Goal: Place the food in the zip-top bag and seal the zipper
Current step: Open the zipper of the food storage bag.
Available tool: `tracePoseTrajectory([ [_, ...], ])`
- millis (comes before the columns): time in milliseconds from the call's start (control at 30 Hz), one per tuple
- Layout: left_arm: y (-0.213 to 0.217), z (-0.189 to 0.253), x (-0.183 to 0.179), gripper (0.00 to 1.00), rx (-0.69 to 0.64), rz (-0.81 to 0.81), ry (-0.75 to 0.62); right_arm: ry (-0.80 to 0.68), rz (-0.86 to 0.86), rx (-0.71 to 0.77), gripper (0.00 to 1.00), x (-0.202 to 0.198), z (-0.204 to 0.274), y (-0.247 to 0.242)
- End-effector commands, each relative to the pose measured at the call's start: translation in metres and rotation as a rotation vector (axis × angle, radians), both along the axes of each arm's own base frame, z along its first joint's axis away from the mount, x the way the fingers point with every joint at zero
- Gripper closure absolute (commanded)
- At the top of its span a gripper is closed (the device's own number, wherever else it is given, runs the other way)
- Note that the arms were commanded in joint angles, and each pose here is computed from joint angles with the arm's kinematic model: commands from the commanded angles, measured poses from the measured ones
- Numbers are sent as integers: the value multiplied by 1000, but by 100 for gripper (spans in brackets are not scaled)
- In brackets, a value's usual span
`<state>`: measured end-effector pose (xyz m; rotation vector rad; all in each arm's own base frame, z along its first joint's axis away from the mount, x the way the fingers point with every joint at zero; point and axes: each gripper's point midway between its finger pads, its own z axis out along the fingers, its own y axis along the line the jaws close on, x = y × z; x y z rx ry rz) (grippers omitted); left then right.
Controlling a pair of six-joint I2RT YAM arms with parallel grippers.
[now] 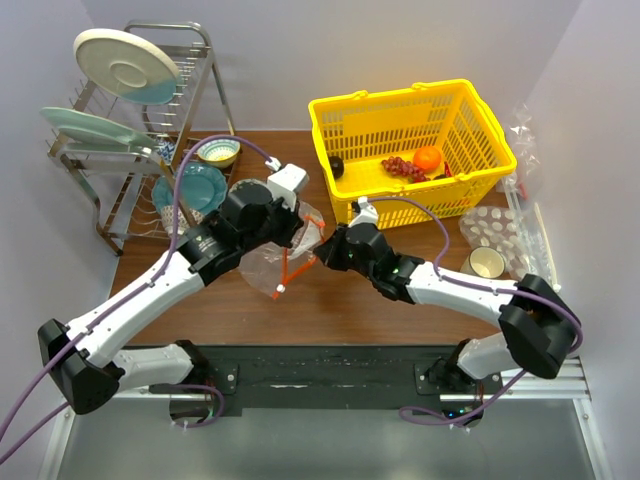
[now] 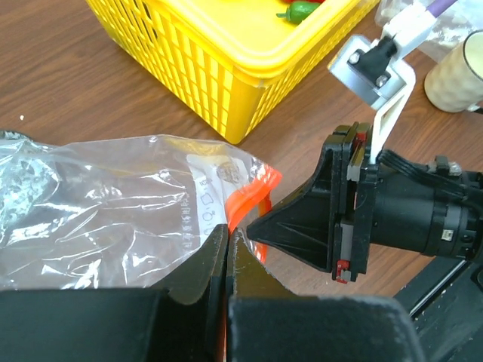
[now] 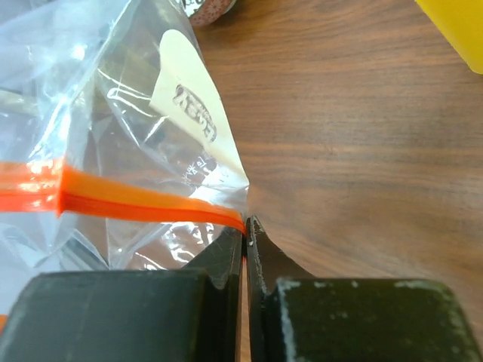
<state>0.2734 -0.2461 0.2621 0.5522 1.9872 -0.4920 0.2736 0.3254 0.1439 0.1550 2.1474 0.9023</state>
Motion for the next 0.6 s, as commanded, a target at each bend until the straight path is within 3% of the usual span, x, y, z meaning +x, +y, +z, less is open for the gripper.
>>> tracePoseTrajectory([
  [0,-13,1,3,94,-8,-27,23,-45,-25,43,100,0,30,-6],
  [133,-21,-26,-1,71,76,-63,78,-47,-32,104,100,-7,53,-9],
  [167,-22,-31,-2,62,100,-67,78,-49,-32,122,100,-9,61,-11],
  [267,-26,-41,-7,47,163,-42,52,-38,-28,169,100,-14,73,-11],
  [500,-19,-43,-7,45,256,90,-15,-45,-42,184,100,-18,89,-19],
  [567,-17,-39,-7,49,260,134,-32,-39,-46,178,100,-19,87,-21],
])
